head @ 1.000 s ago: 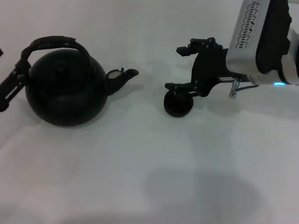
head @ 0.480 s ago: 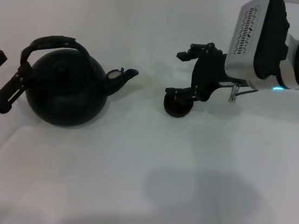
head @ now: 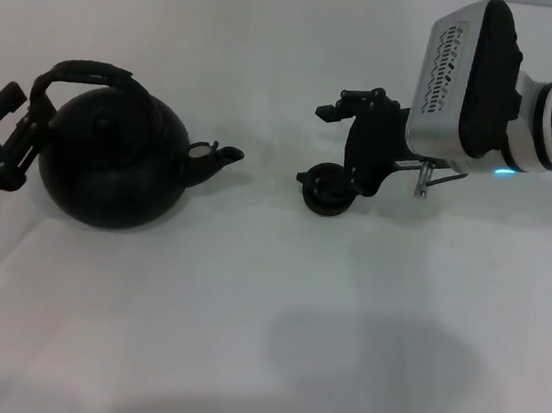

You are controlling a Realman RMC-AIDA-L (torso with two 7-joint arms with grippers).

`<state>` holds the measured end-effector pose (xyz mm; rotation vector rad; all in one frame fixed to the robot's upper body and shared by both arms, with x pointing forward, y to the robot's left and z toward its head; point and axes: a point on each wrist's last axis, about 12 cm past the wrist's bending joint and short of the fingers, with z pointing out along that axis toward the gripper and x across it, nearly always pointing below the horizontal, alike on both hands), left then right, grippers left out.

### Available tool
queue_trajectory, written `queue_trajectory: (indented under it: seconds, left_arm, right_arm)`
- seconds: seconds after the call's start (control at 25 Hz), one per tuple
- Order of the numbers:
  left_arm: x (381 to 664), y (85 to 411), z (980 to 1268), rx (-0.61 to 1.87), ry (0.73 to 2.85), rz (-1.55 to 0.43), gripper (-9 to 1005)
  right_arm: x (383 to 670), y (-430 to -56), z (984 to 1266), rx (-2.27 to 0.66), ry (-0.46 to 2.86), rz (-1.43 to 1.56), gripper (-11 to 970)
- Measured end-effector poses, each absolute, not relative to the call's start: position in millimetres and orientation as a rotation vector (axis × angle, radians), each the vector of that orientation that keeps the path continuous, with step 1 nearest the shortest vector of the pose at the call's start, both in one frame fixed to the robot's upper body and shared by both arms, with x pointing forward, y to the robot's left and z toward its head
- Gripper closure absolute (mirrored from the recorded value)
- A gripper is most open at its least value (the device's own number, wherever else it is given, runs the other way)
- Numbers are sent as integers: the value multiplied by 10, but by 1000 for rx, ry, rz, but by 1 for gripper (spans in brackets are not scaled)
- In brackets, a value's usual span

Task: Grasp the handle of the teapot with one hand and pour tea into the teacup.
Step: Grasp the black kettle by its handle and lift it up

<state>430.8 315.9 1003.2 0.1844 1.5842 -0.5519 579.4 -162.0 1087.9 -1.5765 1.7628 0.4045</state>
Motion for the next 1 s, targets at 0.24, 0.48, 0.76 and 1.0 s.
queue_trajectory:
  seconds: [0.24, 0.48, 0.76, 1.0]
  left_arm:
    - [4395, 3152, 10045, 189, 1595, -562, 616]
    - [4432, 3139, 10051, 211, 1600, -568, 616]
    - [4435, 3126, 10022, 212, 1623, -563, 617]
    - [4450, 3150, 10015, 186, 1639, -569, 676]
  right_arm:
    - [5786, -1604, 10885, -1577, 1756, 412, 94]
    - [5786, -1601, 10884, -1575, 1756, 411, 94]
    - [5788, -1620, 10865, -1562, 1763, 401, 95]
    - [5778, -1628, 10856, -1552, 1768, 409, 95]
